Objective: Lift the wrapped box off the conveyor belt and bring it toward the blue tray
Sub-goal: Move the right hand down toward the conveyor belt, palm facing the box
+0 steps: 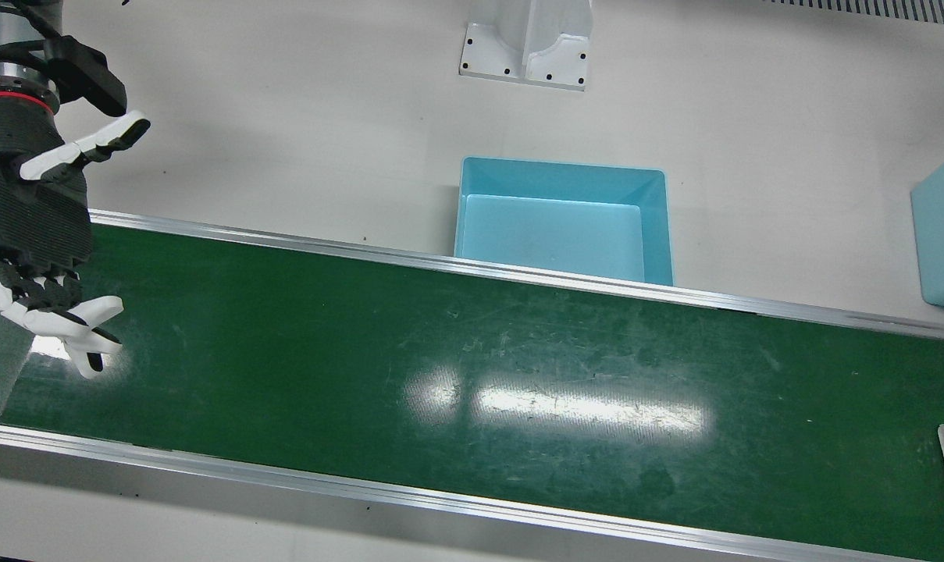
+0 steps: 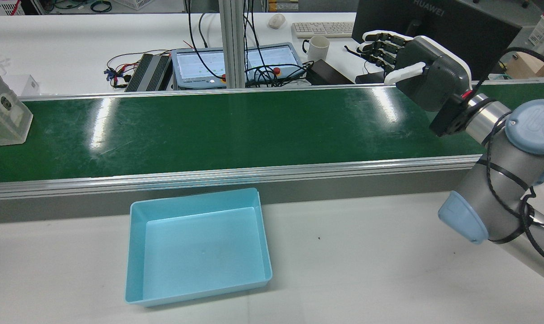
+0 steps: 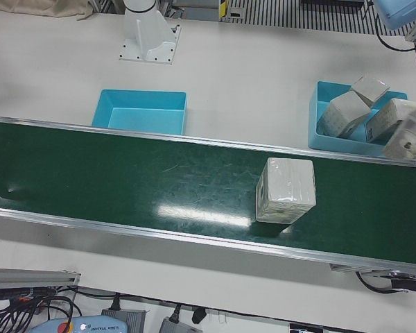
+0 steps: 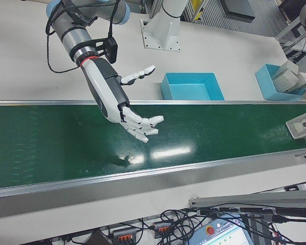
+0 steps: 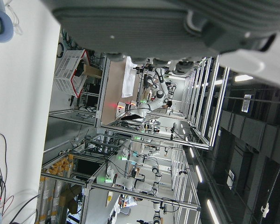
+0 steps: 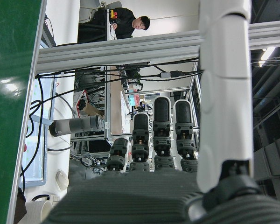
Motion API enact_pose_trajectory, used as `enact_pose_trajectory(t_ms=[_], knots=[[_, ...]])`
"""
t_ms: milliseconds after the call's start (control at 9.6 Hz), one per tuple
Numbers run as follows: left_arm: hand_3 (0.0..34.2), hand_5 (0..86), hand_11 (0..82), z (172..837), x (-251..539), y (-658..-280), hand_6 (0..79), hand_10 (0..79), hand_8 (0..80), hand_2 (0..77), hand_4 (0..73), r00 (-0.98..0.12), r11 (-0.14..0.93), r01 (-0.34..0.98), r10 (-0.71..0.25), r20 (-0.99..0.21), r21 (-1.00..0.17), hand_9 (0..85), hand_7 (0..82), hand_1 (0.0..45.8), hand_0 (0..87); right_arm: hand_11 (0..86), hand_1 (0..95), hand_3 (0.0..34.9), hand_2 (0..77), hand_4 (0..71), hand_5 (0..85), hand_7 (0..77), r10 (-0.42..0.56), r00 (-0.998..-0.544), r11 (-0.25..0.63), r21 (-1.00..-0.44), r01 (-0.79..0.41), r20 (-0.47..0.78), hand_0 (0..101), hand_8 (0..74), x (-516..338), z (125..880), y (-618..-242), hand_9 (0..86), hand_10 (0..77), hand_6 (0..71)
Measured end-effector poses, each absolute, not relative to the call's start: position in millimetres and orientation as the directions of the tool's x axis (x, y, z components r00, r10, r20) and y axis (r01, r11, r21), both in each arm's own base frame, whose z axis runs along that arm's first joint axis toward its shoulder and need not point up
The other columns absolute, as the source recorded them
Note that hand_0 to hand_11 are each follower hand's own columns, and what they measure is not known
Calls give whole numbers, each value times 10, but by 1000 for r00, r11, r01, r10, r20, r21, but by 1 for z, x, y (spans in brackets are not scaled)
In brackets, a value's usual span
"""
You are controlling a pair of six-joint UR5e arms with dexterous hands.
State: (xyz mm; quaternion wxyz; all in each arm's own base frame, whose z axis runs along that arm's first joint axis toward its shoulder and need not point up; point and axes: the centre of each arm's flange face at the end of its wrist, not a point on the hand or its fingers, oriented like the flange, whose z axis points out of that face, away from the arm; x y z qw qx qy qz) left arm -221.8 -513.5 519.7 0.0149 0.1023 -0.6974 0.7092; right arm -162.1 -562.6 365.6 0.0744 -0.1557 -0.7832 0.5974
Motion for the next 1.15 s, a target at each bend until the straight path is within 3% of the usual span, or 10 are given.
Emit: enact_pose_trajectory(t_ms=[208,312,417,521,729,833,1042,1146], knots=[[0,11,5,520,-222,-514,5,5,5,5,0,-979,-27,-164,-122,166,-986,5,5,0,0,142,131,0,16,224,300,365,333,-940,239,-958,157,-70,502,185,-162,364,-562,240,93,185],[0,11,5,520,-222,-514,5,5,5,5,0,-979,-27,-164,-122,166,-986,5,5,0,0,142,115,0,16,202,235,360,333,-940,240,-958,157,-71,495,175,-160,363,-561,229,82,169],[0,11,5,520,-222,-514,5,5,5,5,0,-979,-27,-164,-122,166,-986,5,5,0,0,142,115,0,16,202,235,360,333,-941,240,-958,155,-69,495,175,-160,363,-560,229,82,169],[0,11,5,520,-222,-514,5,5,5,11,0,-979,-27,-164,-122,166,-986,5,5,0,0,82,125,0,11,169,202,316,335,-940,239,-959,152,-65,496,142,-163,364,-561,180,27,158],[0,11,5,520,-222,-514,5,5,5,5,0,-979,-27,-164,-122,166,-986,5,5,0,0,60,125,0,11,169,196,316,365,-929,240,-958,158,-62,496,125,-190,356,-568,158,38,147],[0,5,5,520,-222,-514,5,5,5,5,0,-979,-27,-164,-122,166,-986,5,5,0,0,38,125,0,16,147,164,262,383,-922,243,-956,165,-61,495,104,-211,346,-576,104,16,136],[0,11,5,520,-222,-514,5,5,5,11,0,-979,-27,-164,-122,166,-986,5,5,0,0,38,125,0,16,131,136,256,415,-908,248,-952,178,-62,488,93,-255,325,-585,109,16,120],[0,11,5,520,-222,-514,5,5,5,11,0,-979,-27,-164,-122,166,-986,5,5,0,0,44,142,0,55,131,131,262,422,-904,249,-950,187,-67,486,71,-277,317,-584,114,16,125]])
